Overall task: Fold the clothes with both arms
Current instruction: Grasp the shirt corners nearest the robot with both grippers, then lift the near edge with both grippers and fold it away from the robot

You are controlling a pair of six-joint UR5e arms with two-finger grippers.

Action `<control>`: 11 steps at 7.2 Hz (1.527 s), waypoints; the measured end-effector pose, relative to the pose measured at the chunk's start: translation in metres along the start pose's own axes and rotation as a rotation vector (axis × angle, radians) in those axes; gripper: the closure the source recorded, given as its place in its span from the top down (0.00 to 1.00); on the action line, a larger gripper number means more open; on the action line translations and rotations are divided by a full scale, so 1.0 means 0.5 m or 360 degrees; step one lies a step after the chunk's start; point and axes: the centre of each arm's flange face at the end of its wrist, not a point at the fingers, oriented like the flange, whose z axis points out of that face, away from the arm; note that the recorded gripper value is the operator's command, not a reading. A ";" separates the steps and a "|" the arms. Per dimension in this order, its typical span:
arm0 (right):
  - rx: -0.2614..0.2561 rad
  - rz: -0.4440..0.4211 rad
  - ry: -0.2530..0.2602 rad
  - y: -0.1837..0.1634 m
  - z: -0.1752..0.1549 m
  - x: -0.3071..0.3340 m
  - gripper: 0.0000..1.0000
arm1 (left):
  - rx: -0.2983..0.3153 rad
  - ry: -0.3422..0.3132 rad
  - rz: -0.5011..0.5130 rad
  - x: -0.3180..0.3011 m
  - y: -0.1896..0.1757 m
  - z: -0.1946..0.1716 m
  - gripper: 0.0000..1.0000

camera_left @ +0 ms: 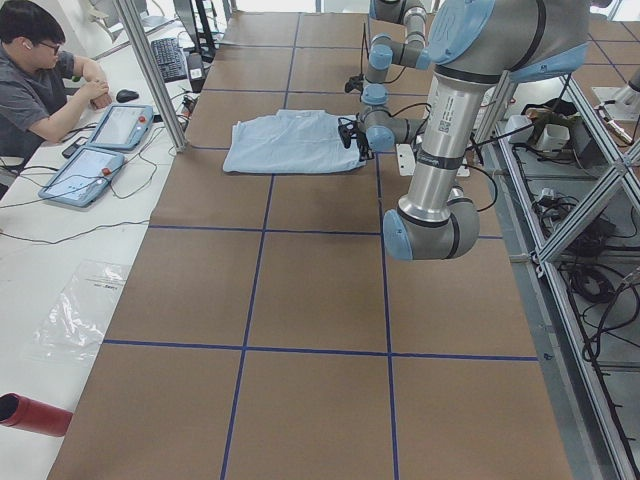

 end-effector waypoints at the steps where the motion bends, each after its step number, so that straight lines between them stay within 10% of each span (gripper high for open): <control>1: -0.0018 0.0007 -0.0043 -0.005 -0.031 -0.003 0.00 | -0.0006 0.0028 0.0004 0.004 0.003 -0.020 0.00; 5: -0.0180 0.0005 -0.0156 -0.001 -0.147 0.009 0.00 | -0.0148 0.0016 0.0019 0.006 0.055 -0.142 0.00; 9: -0.0618 -0.0052 -0.0134 0.041 -0.269 0.048 0.00 | -0.0355 -0.0148 0.0016 -0.028 0.121 -0.271 0.00; 11: -0.0551 -0.0006 -0.0148 -0.016 -0.256 0.022 0.00 | -0.0308 -0.0188 -0.0005 -0.028 0.087 -0.265 0.00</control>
